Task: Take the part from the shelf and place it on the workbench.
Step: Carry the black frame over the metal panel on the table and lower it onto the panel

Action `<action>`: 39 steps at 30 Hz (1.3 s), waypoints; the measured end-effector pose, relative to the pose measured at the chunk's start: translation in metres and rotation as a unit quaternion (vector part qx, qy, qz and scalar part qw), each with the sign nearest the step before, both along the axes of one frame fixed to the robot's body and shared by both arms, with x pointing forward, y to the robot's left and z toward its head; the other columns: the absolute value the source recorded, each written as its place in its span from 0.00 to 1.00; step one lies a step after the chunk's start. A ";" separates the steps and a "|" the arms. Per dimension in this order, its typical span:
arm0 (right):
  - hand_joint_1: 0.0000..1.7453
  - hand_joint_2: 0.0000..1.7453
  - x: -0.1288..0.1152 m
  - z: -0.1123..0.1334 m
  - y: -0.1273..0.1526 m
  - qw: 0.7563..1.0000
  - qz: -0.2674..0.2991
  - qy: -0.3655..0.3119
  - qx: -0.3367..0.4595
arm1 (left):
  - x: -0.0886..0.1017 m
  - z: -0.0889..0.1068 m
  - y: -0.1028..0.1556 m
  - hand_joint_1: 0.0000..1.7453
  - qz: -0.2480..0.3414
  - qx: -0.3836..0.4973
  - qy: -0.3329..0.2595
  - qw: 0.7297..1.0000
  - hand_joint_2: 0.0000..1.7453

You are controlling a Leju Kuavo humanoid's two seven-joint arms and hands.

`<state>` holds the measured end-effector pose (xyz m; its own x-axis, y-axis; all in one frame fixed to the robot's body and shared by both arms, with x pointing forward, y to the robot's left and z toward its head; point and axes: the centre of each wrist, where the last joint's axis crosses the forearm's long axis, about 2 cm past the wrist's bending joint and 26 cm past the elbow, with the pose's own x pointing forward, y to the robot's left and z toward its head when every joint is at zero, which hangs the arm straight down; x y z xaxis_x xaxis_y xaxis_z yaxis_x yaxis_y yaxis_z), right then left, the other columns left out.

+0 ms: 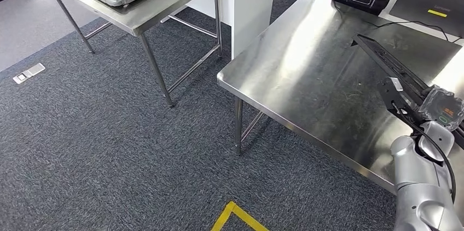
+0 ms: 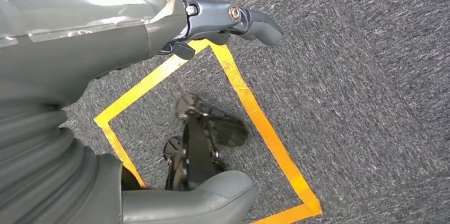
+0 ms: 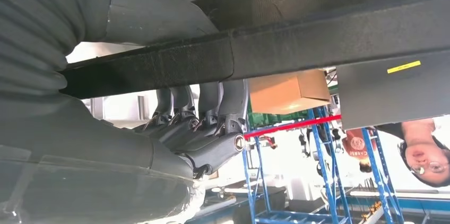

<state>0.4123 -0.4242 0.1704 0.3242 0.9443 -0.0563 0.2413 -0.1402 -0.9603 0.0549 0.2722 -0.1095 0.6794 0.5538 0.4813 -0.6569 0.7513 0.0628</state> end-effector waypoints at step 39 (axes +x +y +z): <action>0.00 0.00 0.017 -0.001 0.024 0.999 0.018 0.033 0.039 | 0.000 0.000 -0.005 0.00 0.026 -0.010 0.003 1.000 1.00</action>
<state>0.4289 -0.4004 0.1695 0.2879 0.9577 -0.0014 0.1807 -0.0558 -0.9819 0.0552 0.2672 -0.1093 0.6522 0.5974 0.4666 -0.6944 0.7177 0.0518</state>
